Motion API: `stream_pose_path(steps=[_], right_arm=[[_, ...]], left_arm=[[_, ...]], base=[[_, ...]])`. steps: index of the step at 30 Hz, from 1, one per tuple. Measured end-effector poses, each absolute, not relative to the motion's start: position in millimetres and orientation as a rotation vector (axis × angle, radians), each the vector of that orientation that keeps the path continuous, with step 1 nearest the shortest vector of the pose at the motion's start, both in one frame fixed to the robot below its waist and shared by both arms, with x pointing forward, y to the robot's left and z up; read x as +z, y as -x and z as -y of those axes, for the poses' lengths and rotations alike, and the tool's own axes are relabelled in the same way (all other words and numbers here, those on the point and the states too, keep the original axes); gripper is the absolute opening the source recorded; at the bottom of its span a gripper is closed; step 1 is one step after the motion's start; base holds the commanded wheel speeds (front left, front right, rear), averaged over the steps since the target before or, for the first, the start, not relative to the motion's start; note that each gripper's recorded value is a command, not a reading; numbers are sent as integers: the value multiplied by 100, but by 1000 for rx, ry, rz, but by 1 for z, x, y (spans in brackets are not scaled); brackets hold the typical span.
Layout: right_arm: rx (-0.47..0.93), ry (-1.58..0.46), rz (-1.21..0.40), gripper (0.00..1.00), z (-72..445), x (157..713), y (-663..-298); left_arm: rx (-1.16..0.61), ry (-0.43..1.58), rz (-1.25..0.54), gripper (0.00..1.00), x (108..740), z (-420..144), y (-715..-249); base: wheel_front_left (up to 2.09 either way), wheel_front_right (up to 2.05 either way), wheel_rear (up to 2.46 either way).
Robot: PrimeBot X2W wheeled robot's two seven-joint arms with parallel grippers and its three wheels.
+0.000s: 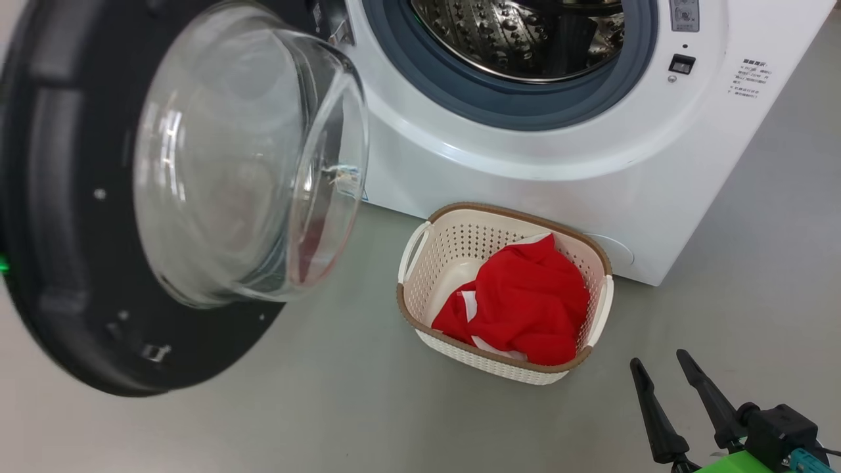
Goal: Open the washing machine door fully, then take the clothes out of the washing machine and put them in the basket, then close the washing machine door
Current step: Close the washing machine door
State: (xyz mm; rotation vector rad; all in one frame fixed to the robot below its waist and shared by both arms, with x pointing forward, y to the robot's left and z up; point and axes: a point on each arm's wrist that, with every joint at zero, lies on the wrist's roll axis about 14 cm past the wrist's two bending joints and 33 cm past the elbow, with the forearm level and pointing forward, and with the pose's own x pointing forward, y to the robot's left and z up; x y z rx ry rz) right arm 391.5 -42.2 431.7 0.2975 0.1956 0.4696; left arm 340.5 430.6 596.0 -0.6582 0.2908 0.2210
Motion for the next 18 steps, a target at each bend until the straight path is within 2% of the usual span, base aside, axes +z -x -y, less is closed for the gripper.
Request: stream_pose_path(steps=[18], right_arm=[[430,-305,-168,100,52,441,-388]], left_arm=[[-129,587,-282,0,620,-332,-357]], base=[[0,0,0]])
